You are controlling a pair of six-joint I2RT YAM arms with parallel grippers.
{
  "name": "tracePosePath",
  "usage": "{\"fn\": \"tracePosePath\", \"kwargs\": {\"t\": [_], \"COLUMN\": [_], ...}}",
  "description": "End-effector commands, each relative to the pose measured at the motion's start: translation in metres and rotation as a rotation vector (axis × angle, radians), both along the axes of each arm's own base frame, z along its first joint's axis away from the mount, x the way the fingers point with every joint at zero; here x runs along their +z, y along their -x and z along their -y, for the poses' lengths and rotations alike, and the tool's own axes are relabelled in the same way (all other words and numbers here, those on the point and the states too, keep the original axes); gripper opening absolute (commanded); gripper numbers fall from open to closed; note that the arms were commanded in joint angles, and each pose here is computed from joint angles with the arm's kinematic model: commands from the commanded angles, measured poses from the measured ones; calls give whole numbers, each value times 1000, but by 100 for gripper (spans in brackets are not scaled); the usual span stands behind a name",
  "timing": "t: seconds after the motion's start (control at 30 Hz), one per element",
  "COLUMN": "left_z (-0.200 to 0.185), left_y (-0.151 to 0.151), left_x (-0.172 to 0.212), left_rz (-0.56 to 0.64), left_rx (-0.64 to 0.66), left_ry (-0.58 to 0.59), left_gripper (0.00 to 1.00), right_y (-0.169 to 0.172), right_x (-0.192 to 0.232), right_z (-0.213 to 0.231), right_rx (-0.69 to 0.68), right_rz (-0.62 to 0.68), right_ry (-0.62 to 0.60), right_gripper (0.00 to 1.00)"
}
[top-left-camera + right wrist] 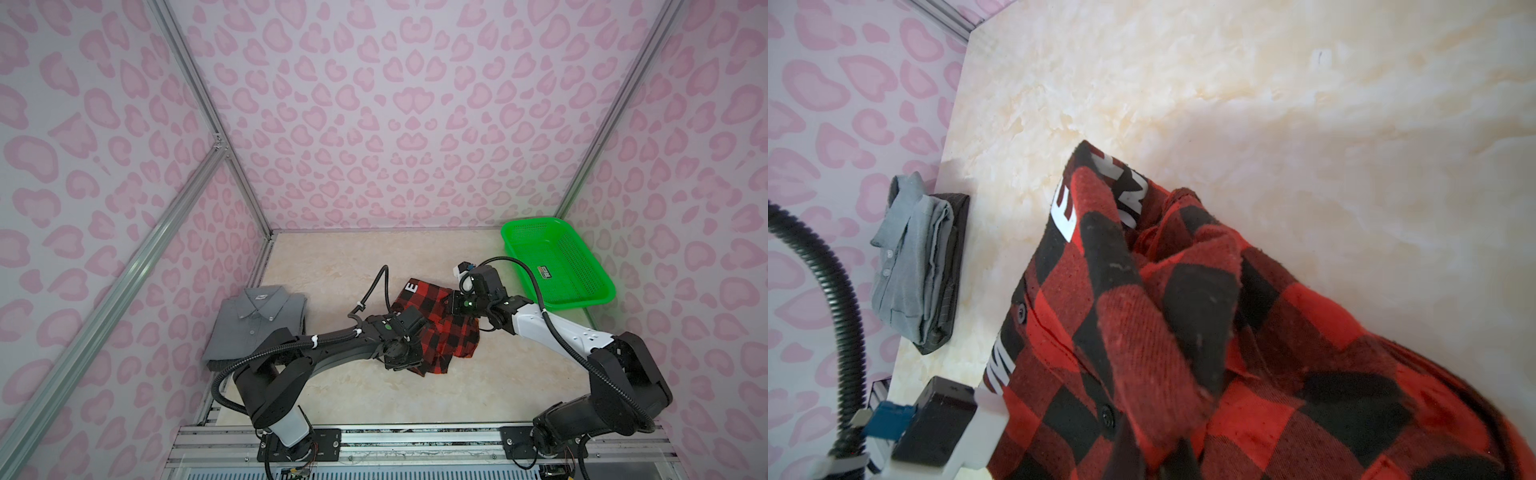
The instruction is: Fold and stack the long sleeve shirts
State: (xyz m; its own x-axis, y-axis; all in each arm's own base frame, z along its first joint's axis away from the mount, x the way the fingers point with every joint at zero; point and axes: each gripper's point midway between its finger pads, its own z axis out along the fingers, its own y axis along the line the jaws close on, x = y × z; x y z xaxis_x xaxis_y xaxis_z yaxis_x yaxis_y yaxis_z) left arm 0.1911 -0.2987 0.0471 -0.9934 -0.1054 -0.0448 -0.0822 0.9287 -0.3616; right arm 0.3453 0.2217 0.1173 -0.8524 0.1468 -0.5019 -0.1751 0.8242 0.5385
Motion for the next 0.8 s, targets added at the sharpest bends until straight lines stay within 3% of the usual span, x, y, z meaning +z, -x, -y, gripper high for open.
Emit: {"fn": "tracePosePath", "kwargs": {"t": [0.0,0.1,0.33,0.47,0.5,0.67,0.77], "left_z": [5,7,9,18,21,25,28], "left_y": [-6,-6,-11,-11,-11,-12,-11], "left_x": [-1,-3,13,11,10,7,3], "left_rz": [14,8,49,31,28,20,7], "left_rx": [-1,-2,5,-4,-7,-15,-19], "left_ry": [2,0,29,57,64,62,63], "left_gripper": [37,33,40,37,33,30,18], "right_y": [4,10,24,32,37,59,65], "right_x": [-23,-35,-25,-42,-51,-84,-92], "right_z": [17,27,49,66,67,52,43], "right_rx": [-36,-52,-119,-161,-160,-133,-113], "right_rz": [-67,-106,-32,-94,-122,-177,-181], "right_ry": [86,119,127,128,133,98,123], "right_gripper": [16,37,48,45,44,38,36]}}
